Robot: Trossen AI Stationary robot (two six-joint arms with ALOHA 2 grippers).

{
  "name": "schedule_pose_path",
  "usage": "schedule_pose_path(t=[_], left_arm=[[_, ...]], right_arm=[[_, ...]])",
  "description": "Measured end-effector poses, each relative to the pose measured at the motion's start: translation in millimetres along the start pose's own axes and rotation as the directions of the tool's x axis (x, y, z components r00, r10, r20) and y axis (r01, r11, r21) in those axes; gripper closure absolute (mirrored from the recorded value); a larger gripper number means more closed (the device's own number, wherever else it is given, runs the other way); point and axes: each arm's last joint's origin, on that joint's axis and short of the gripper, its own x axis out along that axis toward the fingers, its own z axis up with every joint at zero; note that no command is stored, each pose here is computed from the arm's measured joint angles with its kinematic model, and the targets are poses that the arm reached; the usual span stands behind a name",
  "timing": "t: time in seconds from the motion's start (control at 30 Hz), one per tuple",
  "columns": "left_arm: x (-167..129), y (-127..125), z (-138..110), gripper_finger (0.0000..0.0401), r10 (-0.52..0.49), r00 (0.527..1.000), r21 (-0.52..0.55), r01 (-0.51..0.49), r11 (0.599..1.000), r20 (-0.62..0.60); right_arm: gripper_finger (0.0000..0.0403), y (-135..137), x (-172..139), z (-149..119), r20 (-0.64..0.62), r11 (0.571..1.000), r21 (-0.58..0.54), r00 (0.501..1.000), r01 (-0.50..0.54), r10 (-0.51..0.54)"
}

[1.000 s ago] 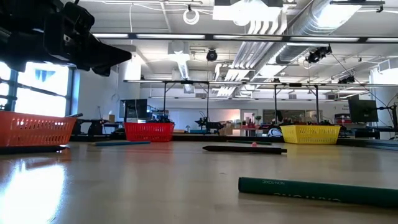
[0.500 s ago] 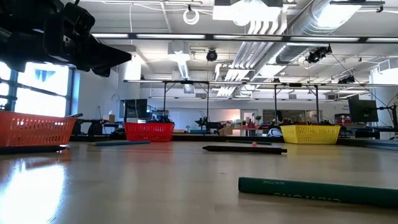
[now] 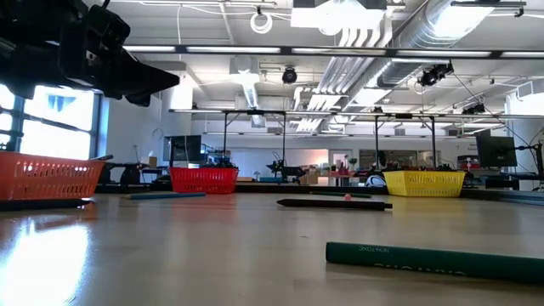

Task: Sort crayons/erasers/pens/pencils in bins
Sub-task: Put the black pen into the yellow basket

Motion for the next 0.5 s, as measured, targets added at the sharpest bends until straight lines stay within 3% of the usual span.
schedule_pose_path(t=[0.13, 0.27, 0.37, 0.5], left_arm=[[0, 0, 0, 0.0398, 0.000, 1.000, 0.000, 0.000, 1.000, 0.000], [0, 0, 0, 0.0398, 0.000, 1.000, 0.000, 0.000, 1.000, 0.000], [0, 0, 0, 0.0398, 0.000, 1.000, 0.000, 0.000, 1.000, -0.001], [0, 0, 0, 0.0398, 0.000, 1.000, 0.000, 0.000, 1.000, 0.000]], right_arm=[[0.0357, 7, -18, -7, 0.079, 0.997, -0.065, 0.996, -0.044, 0.050], [0.0397, 16, -36, -10, 0.225, 0.973, -0.208, 0.964, -0.096, 0.143], [0.0394, 21, -44, -8, 0.347, 0.933, -0.348, 0.913, -0.088, 0.216], [0.0399, 33, -50, -2, 0.458, 0.841, -0.540, 0.822, -0.044, 0.338]])
